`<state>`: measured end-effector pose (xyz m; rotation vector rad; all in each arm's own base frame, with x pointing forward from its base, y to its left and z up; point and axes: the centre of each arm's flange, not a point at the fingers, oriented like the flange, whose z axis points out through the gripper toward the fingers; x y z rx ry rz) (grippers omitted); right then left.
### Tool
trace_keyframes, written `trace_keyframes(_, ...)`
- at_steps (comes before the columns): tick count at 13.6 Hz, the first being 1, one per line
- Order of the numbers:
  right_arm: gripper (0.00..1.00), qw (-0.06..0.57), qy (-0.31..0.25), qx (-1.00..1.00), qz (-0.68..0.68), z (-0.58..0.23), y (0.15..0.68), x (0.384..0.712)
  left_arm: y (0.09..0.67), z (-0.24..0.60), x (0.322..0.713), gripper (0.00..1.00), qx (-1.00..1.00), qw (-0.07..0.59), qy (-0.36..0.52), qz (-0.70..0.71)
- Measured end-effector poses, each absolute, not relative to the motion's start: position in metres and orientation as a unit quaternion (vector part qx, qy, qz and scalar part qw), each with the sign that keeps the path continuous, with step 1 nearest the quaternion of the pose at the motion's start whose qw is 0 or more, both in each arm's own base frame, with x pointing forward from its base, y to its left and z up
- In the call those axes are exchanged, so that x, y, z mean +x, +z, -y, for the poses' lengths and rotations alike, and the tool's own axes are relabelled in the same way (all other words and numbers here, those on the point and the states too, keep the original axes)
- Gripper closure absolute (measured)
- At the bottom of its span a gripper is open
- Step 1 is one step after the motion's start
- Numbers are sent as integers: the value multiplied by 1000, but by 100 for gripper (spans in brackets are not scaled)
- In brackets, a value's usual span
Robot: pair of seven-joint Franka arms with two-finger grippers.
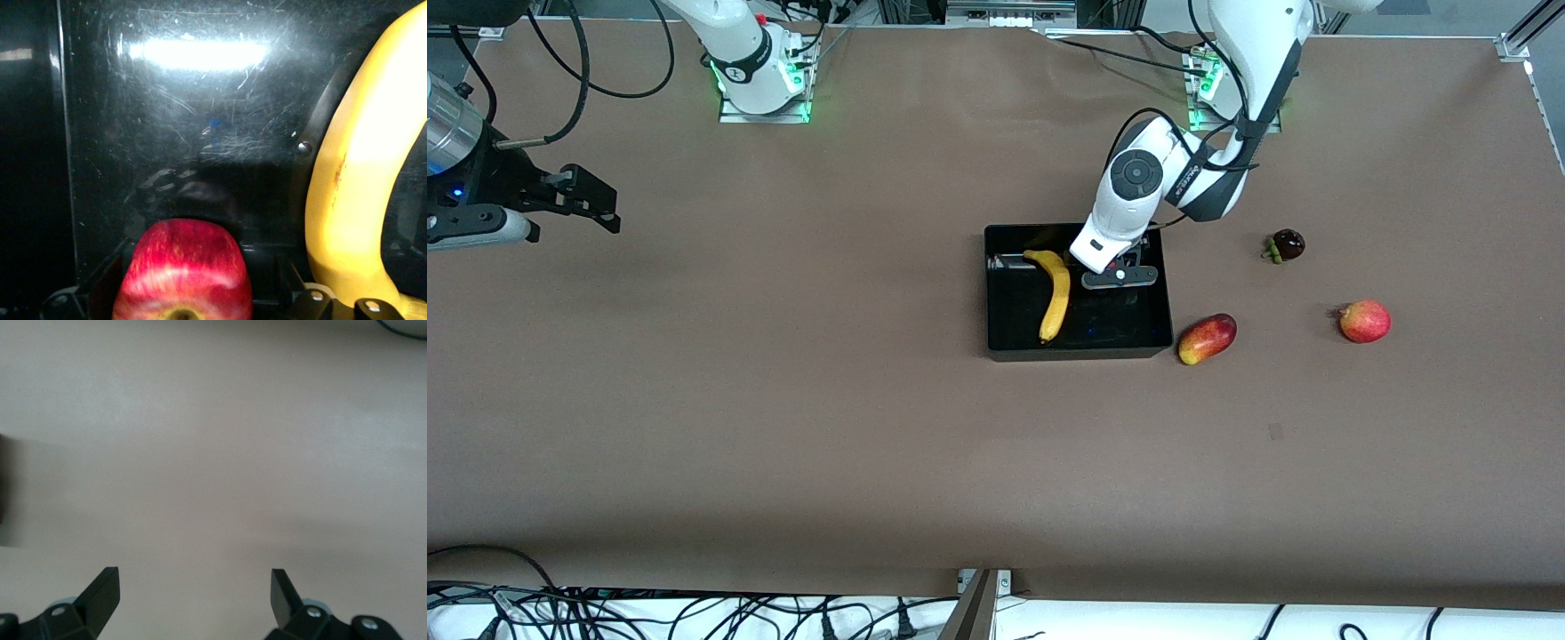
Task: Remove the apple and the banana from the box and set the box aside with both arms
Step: 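Lower the left gripper into the box and grasp the red apple, then lift the apple out and carry it beside the mangosteen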
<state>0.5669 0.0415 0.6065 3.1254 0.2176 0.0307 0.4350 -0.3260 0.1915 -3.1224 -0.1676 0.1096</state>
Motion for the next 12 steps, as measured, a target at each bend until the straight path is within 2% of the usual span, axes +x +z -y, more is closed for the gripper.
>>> trace_keyframes(2,0,4,10,998,-69,-42,607,567,193,326,436,22,-998,6,34,55)
trace_keyframes(3,0,4,10,998,-69,-42,607,567,195,325,438,28,-998,5,32,56)
trace_keyframes(6,0,4,10,998,-69,-42,607,567,220,324,453,28,-997,13,40,63)
trace_keyframes(9,0,4,10,998,-69,-42,607,567,296,309,491,28,-994,37,78,72)
trace_keyframes(12,0,4,10,998,-69,-41,607,567,342,241,537,28,-992,37,112,32)
